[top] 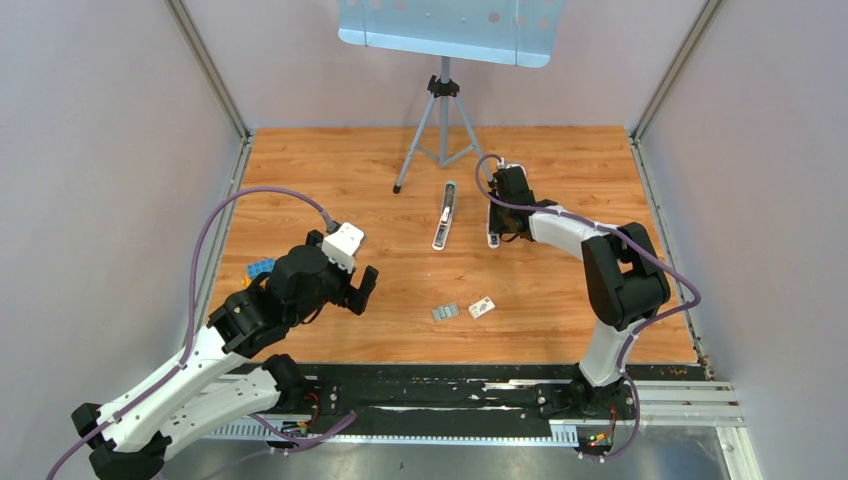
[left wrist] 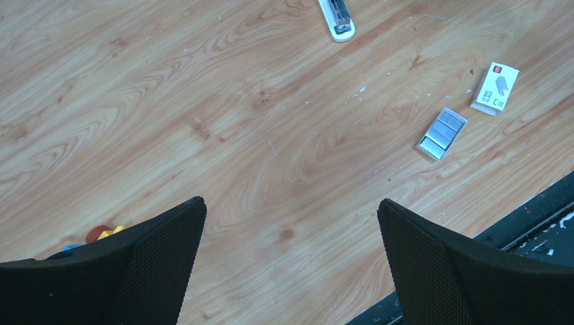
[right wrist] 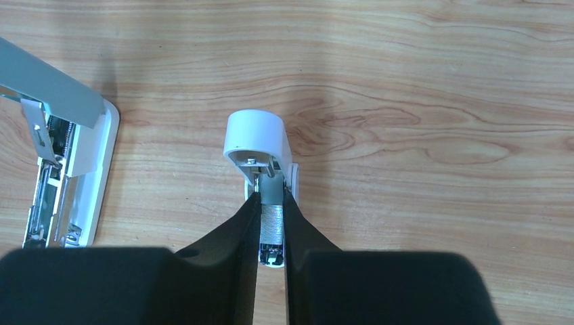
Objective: Load the staples into the stapler
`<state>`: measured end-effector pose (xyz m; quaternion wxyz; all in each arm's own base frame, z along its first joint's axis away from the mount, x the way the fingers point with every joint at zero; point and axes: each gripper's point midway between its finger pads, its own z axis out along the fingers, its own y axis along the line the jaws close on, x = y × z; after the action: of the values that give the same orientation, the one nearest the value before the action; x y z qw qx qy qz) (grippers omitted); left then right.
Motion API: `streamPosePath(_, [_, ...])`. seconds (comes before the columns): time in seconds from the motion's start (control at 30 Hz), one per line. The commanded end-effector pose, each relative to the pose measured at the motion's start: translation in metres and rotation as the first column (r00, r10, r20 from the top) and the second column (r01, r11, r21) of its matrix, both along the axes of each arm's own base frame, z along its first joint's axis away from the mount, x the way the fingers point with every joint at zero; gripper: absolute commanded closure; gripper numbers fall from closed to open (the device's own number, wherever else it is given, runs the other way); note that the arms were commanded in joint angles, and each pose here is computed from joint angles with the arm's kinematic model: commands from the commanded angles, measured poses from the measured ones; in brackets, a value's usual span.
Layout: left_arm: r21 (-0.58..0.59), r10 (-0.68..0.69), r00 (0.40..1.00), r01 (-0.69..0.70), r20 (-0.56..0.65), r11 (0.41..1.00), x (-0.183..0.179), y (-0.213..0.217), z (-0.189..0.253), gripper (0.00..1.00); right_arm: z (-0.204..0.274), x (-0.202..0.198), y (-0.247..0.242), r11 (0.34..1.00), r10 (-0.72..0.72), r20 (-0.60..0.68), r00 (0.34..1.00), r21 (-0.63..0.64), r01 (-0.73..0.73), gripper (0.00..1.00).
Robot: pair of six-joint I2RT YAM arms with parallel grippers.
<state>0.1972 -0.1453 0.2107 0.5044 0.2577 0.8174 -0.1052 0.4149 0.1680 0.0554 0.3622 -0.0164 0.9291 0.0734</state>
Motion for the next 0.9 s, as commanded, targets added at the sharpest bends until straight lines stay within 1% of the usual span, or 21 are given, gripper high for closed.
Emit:
streamPosePath(0.0, [0.002, -0.014, 1.0, 0.014, 0.014, 1.0, 0.001, -0.002, 0.0, 0.0, -0.015, -0.009, 0.003, 1.0, 0.019, -0.032, 0.999, -0.02, -0.019, 0.85])
streamPosePath(0.3, [0.002, -0.014, 1.0, 0.014, 0.013, 1.0, 0.001, -0.002, 0.0, 0.0, -0.019, -0.012, 0.001, 0.999, 0.028, -0.038, 0.999, -0.034, -0.029, 0.85])
streamPosePath(0.5, [0.001, -0.014, 1.0, 0.014, 0.014, 1.0, 0.0, -0.002, 0.0, 0.0, -0.012, -0.014, 0.001, 0.998, 0.034, -0.02, 0.999, -0.048, -0.035, 0.84])
streamPosePath(0.87, [0.001, -0.012, 1.0, 0.012, 0.014, 1.0, 0.0, -0.001, 0.0, 0.0, 0.001, -0.02, -0.001, 0.997, 0.041, 0.002, 0.999, -0.059, -0.041, 0.79])
